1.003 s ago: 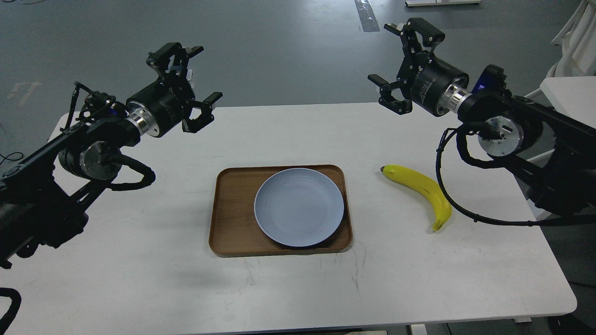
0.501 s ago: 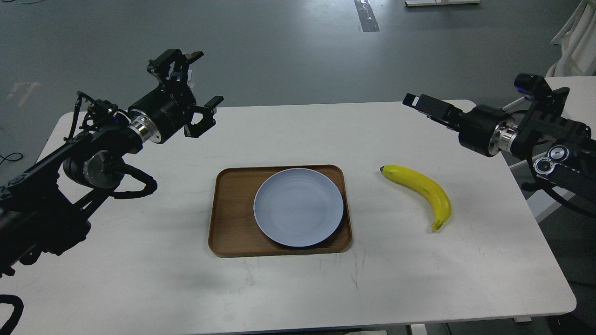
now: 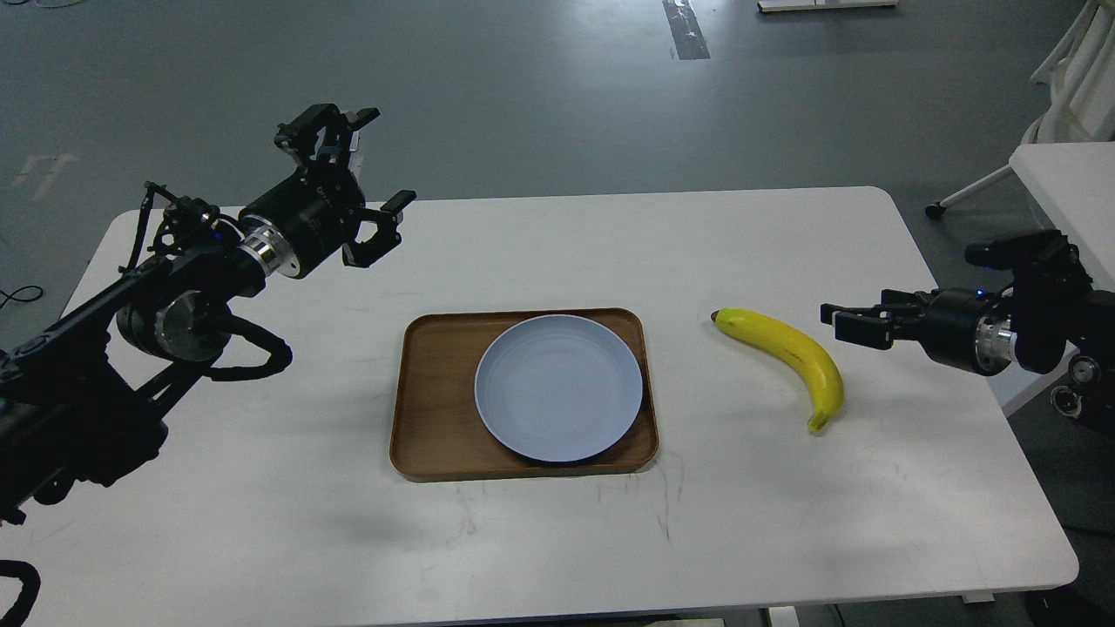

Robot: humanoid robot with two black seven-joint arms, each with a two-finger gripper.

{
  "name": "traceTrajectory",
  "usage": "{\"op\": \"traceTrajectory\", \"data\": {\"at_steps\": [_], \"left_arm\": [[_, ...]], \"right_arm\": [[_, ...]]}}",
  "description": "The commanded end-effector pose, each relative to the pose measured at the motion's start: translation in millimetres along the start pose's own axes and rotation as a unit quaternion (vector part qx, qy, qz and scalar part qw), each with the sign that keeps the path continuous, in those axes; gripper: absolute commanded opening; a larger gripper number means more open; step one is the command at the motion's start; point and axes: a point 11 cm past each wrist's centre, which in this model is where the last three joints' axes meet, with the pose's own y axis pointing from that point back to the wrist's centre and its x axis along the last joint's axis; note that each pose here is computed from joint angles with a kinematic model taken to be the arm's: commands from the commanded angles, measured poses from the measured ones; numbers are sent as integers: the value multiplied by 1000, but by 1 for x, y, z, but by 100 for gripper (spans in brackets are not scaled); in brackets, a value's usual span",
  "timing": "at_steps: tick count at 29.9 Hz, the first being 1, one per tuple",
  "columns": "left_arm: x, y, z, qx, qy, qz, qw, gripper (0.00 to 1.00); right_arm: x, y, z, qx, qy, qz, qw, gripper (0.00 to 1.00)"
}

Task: Place banana on plate with both arms
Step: 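Lower the right gripper to the yellow banana and grasp it, then carry the banana with the right gripper onto the plate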

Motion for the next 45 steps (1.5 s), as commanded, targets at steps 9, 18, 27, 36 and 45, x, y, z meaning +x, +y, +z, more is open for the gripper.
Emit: {"op": "traceTrajectory", "data": {"at_steps": [9,18,27,36,45], "left_arm": [[6,5,12,-24,-7,6,1000,98],[13,10,19,-26,-17,11,999,98],[13,10,19,-27,-17,12,999,98],[13,10,19,-28,-16,13,999,98],[14,10,20,-29,-17,13,999,98]], "right_arm": [[-12,-24,-11,7,11,-8,1000,85],[-40,-37,-15,7,39,-38,998,82],[-36,-40,-20,19,56,4,998,19],[16,-43,-39,55,84,102,990,8],[43,-69,-148,218,117,150,957,4]]}}
